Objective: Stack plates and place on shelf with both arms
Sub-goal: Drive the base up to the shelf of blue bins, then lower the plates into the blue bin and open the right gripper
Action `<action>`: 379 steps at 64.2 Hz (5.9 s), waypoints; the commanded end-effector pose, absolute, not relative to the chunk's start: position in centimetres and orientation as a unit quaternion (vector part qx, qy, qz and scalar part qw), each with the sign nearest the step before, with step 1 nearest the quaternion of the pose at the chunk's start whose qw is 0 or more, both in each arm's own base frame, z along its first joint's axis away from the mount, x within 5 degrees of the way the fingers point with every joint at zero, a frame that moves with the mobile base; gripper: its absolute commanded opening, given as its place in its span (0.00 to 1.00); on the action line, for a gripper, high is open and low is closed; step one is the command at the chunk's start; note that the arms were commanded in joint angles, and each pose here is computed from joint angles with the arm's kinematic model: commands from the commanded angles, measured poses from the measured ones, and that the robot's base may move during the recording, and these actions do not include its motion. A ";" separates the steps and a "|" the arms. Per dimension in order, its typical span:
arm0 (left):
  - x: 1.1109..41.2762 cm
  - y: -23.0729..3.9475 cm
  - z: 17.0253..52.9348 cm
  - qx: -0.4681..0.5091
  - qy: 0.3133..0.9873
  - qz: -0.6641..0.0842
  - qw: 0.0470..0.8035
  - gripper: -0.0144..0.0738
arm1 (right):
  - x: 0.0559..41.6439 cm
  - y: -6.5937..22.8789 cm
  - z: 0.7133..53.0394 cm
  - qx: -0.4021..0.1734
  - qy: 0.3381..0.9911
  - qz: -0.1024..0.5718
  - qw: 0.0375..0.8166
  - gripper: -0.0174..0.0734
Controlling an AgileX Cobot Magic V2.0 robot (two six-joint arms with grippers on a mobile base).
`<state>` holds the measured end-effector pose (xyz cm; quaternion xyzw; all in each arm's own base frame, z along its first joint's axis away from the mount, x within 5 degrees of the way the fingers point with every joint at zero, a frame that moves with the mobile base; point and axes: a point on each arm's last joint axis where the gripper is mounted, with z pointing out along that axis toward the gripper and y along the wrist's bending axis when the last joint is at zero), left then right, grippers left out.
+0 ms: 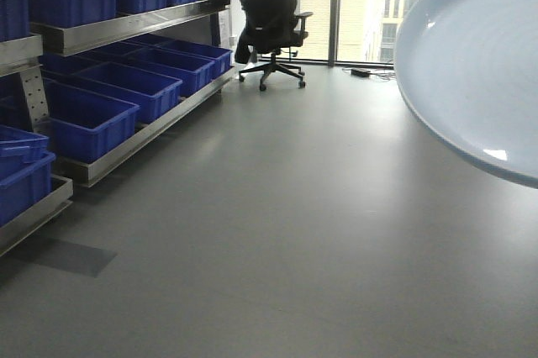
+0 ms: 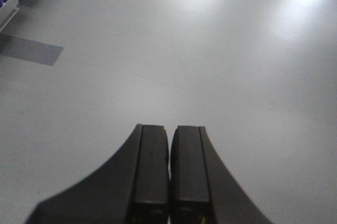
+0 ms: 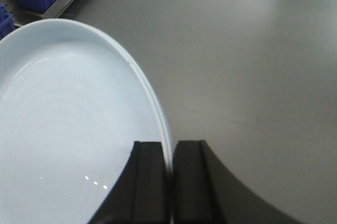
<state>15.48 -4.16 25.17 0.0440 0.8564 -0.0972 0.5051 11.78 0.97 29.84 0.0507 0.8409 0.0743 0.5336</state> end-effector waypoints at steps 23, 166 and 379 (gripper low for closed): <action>15.9 -4.4 26.8 0.042 0.827 -0.117 0.548 0.27 | 12.0 1.0 31.8 0.048 0.803 0.081 0.588 0.21; 15.9 -4.4 26.8 0.042 0.827 -0.117 0.548 0.27 | 12.0 1.0 31.8 0.048 0.803 0.081 0.588 0.21; 15.9 -4.4 26.8 0.042 0.827 -0.117 0.548 0.27 | 27.6 -0.4 39.5 0.075 0.719 0.064 0.688 0.50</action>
